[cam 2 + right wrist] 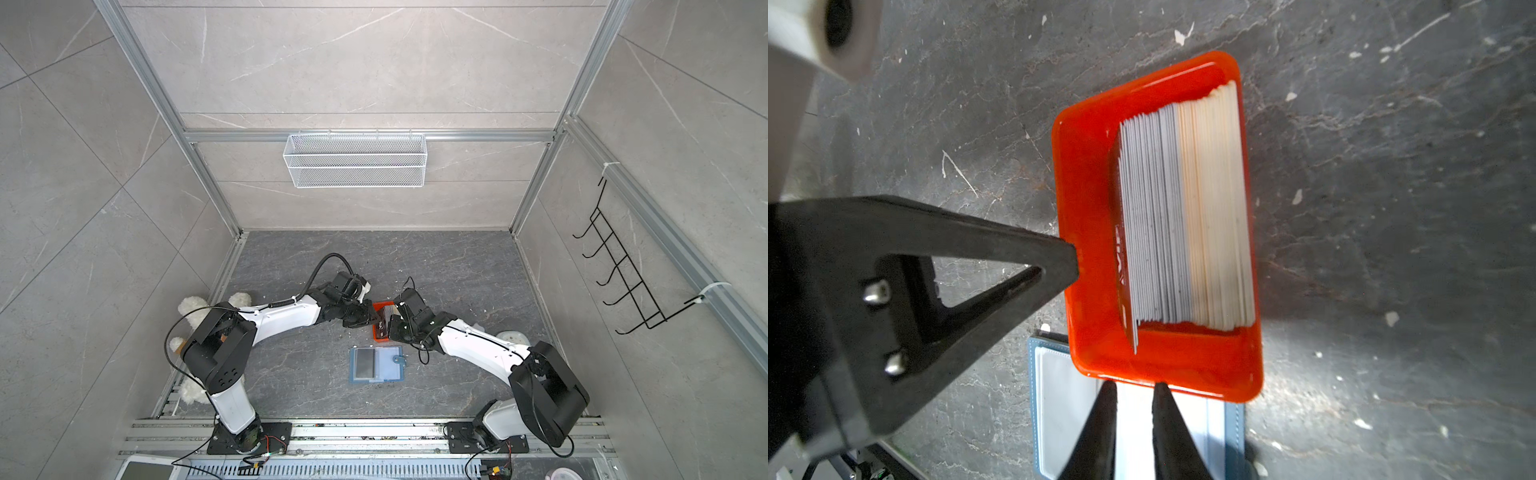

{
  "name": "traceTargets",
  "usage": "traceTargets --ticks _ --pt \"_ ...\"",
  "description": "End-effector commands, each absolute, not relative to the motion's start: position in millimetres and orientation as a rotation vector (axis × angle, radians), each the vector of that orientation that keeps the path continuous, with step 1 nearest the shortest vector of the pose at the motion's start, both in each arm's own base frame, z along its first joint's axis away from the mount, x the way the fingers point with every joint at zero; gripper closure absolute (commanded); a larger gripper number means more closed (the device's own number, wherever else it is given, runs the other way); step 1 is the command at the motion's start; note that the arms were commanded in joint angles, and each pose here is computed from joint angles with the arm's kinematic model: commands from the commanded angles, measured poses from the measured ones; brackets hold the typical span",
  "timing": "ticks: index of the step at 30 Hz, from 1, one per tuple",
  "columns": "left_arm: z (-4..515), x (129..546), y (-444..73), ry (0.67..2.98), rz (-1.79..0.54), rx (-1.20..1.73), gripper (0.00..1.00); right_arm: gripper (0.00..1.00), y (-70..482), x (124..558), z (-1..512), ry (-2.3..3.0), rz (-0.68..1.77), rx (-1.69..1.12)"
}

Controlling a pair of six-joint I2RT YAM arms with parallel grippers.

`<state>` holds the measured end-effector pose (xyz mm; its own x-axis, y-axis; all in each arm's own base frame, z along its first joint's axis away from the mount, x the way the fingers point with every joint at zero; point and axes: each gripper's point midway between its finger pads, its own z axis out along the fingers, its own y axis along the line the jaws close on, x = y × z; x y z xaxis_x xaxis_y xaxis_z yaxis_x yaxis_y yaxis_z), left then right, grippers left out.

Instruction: Put the credit cards into the card holder

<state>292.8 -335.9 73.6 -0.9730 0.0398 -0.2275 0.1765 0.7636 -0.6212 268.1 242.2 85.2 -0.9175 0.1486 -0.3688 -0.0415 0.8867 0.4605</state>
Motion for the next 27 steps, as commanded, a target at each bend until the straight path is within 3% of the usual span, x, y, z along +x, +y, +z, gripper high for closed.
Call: traceTargets --ticks 1,11,27 --pt "86.3 299.9 -344.1 2.718 -1.046 0.184 0.8 0.79 240.8 271.2 90.9 2.649 0.634 0.056" --pt "88.5 299.0 -340.8 2.712 -1.035 0.175 0.82 0.85 253.0 270.4 81.4 2.688 0.698 0.073" --pt "85.1 298.1 -340.8 2.717 -1.041 0.168 0.83 0.84 261.9 271.9 66.7 2.733 0.703 0.098"
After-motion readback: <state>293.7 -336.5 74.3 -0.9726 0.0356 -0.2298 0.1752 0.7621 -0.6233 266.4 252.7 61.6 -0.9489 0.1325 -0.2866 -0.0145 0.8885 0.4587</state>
